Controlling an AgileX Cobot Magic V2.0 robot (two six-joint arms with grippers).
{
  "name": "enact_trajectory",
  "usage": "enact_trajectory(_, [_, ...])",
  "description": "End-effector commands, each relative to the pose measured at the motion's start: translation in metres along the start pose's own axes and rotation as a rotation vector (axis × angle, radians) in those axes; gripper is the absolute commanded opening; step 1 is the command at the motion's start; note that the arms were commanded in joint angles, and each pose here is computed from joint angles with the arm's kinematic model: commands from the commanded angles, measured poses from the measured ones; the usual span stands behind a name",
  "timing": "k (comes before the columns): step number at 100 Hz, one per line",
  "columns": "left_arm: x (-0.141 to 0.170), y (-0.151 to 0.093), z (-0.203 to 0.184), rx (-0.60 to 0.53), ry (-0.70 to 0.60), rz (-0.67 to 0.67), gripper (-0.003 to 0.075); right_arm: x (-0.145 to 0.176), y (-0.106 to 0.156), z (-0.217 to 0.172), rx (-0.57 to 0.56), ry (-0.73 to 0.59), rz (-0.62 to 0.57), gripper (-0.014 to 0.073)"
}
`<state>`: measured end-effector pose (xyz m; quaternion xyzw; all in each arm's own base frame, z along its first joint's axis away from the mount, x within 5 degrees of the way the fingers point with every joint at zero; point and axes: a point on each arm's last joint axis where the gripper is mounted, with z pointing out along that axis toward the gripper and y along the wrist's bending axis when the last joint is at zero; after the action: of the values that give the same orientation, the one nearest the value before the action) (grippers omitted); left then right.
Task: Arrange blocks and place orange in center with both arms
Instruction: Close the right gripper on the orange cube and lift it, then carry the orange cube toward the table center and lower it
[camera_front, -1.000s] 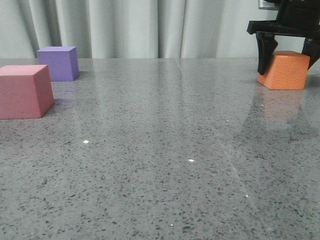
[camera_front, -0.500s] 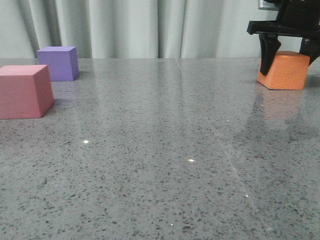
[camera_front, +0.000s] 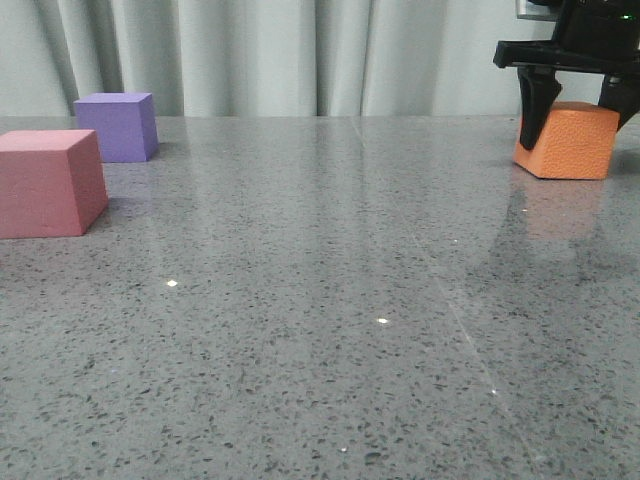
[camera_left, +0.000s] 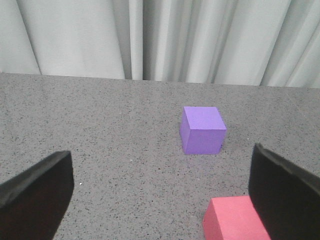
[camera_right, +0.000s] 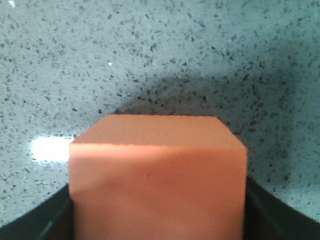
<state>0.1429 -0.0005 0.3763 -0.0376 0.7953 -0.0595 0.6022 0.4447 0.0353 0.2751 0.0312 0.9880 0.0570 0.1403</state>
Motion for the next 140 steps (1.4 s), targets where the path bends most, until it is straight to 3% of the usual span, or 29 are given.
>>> enact_trajectory(1, [-0.018,-0.002,-0.005,0.005,-0.11,-0.013,0.0679,0.0,0.005,-0.041,-0.024,-0.068,-0.015,0.0213])
enact_trajectory(31, [-0.018,-0.002,-0.005,0.005,-0.11,-0.013,0.0679,-0.003,0.035,-0.075,-0.058,-0.132,-0.021,0.0213])
enact_trajectory(69, [-0.018,-0.002,-0.005,0.005,-0.11,-0.013,0.0679,0.033,0.141,-0.074,-0.15,-0.1,-0.13,0.0213])
enact_trajectory(90, [-0.018,-0.002,-0.005,0.005,-0.11,-0.013,0.0679,0.049,0.183,-0.061,-0.19,-0.087,-0.125,0.0213])
enact_trajectory(126, [-0.017,-0.002,-0.005,0.006,-0.104,-0.013,0.0679,0.051,0.195,-0.044,-0.191,-0.064,-0.097,0.0227])
enact_trajectory(133, [-0.017,-0.002,-0.005,0.006,-0.104,-0.013,0.0679,0.052,0.194,-0.044,-0.186,-0.056,-0.098,0.029])
enact_trajectory(140, [-0.017,-0.002,-0.005,0.006,-0.104,-0.013,0.0679,0.052,0.194,-0.044,-0.186,-0.053,-0.099,0.042])
